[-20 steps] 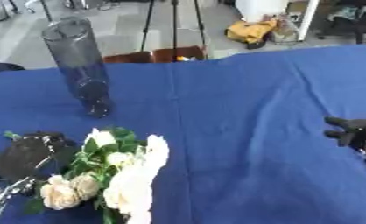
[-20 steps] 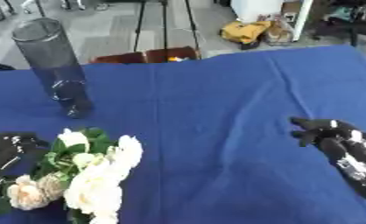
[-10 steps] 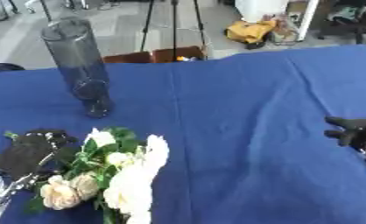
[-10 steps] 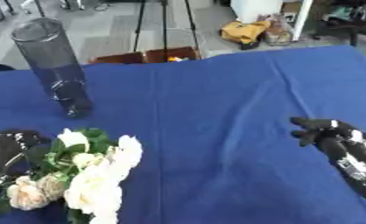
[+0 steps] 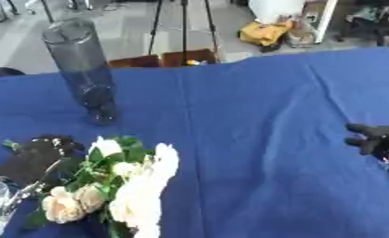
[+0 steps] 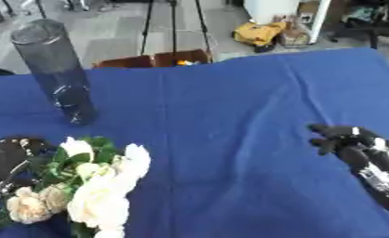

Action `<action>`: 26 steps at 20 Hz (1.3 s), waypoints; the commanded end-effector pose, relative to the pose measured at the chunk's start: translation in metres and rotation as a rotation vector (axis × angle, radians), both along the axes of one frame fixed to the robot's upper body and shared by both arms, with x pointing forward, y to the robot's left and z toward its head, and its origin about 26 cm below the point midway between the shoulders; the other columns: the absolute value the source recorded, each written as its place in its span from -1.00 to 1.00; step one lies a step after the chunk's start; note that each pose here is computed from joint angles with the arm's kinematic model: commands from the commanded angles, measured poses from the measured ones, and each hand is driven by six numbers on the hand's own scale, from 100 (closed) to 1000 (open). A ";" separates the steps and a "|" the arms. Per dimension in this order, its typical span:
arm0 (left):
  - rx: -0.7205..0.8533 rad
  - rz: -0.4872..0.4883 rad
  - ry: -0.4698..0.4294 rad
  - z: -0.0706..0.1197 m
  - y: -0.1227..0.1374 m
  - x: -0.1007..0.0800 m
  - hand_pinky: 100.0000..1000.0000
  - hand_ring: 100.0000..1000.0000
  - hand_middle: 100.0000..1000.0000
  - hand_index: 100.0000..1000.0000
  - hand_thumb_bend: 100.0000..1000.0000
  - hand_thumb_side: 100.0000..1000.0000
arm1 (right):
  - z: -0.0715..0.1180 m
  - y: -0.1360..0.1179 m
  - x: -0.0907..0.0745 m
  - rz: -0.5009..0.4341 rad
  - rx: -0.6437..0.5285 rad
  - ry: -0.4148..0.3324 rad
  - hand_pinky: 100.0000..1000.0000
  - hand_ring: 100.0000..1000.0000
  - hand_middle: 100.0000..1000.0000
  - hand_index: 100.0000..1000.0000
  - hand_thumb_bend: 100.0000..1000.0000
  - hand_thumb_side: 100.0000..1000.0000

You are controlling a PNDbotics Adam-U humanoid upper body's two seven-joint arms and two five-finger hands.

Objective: Arrange flowers into the vase.

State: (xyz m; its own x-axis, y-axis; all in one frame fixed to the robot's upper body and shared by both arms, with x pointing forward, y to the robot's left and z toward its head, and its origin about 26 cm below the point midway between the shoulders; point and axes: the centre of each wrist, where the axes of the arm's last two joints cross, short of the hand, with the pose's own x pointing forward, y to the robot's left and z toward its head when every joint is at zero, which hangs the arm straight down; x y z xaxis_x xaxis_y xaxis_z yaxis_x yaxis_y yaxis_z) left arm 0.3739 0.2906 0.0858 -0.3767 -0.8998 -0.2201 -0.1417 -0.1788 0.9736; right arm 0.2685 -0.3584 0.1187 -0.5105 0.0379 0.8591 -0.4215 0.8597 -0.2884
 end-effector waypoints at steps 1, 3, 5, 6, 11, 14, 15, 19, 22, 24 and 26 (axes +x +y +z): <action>-0.003 -0.026 -0.015 0.005 -0.005 0.003 0.33 0.23 -0.06 0.42 -0.38 -1.00 | 0.007 -0.002 0.001 0.006 -0.012 -0.022 0.77 0.89 -0.05 0.49 -0.54 -0.07; -0.015 -0.036 -0.015 0.004 -0.007 0.003 0.31 0.20 -0.08 0.40 -0.38 -1.00 | 0.007 -0.002 0.001 0.006 -0.012 -0.022 0.77 0.89 -0.05 0.49 -0.54 -0.07; -0.024 -0.045 -0.017 0.004 -0.009 0.003 0.27 0.13 -0.13 0.34 -0.38 -1.00 | 0.007 -0.002 0.001 0.006 -0.012 -0.022 0.77 0.89 -0.05 0.49 -0.54 -0.07; -0.028 -0.049 -0.019 0.004 -0.010 0.003 0.22 0.06 -0.17 0.27 -0.38 -1.00 | 0.008 -0.002 0.001 0.007 -0.012 -0.022 0.77 0.89 -0.05 0.49 -0.54 -0.07; -0.036 -0.071 -0.021 0.003 -0.015 0.004 -0.04 -0.25 -0.38 -0.01 -0.26 -1.00 | 0.008 -0.002 0.001 0.008 -0.011 -0.021 0.77 0.89 -0.05 0.49 -0.54 -0.07; -0.048 -0.082 -0.032 0.003 -0.016 0.003 -0.21 -0.40 -0.52 -0.16 -0.11 -1.00 | 0.008 -0.003 0.001 0.007 -0.011 -0.021 0.77 0.89 -0.05 0.49 -0.54 -0.07; -0.054 -0.085 -0.040 0.004 -0.016 0.003 -0.23 -0.43 -0.54 -0.18 -0.08 -0.99 | 0.008 -0.003 0.001 0.007 -0.011 -0.021 0.77 0.89 -0.05 0.49 -0.54 -0.07; -0.090 -0.088 -0.086 0.005 -0.018 0.002 -0.58 -0.72 -0.83 -0.48 0.25 -0.84 | 0.008 -0.003 0.002 0.007 -0.011 -0.020 0.77 0.88 -0.05 0.49 -0.54 -0.07; -0.119 -0.086 -0.125 0.005 -0.018 0.002 -0.85 -0.97 -1.00 -0.76 0.34 -0.86 | 0.008 -0.003 0.002 0.007 -0.011 -0.020 0.77 0.88 -0.05 0.49 -0.53 -0.07; -0.137 -0.086 -0.147 0.005 -0.019 0.002 -0.88 -0.99 -1.00 -0.81 0.34 -0.87 | 0.008 -0.003 0.002 0.007 -0.011 -0.020 0.77 0.88 -0.05 0.49 -0.53 -0.07; -0.148 -0.085 -0.158 0.004 -0.019 0.002 -0.95 -1.00 -1.00 -0.88 0.35 -0.84 | 0.008 -0.003 0.002 0.008 -0.011 -0.020 0.77 0.88 -0.05 0.49 -0.53 -0.08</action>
State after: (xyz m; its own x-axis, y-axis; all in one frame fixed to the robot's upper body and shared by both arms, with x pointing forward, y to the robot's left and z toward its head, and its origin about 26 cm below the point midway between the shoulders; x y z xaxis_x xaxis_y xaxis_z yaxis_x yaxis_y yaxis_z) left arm 0.3743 0.2723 0.0810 -0.4202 -0.8960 -0.1434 -0.2678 -0.0285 0.9631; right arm 0.2696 -0.3587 0.1184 -0.5096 0.0299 0.8599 -0.4241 0.8608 -0.2813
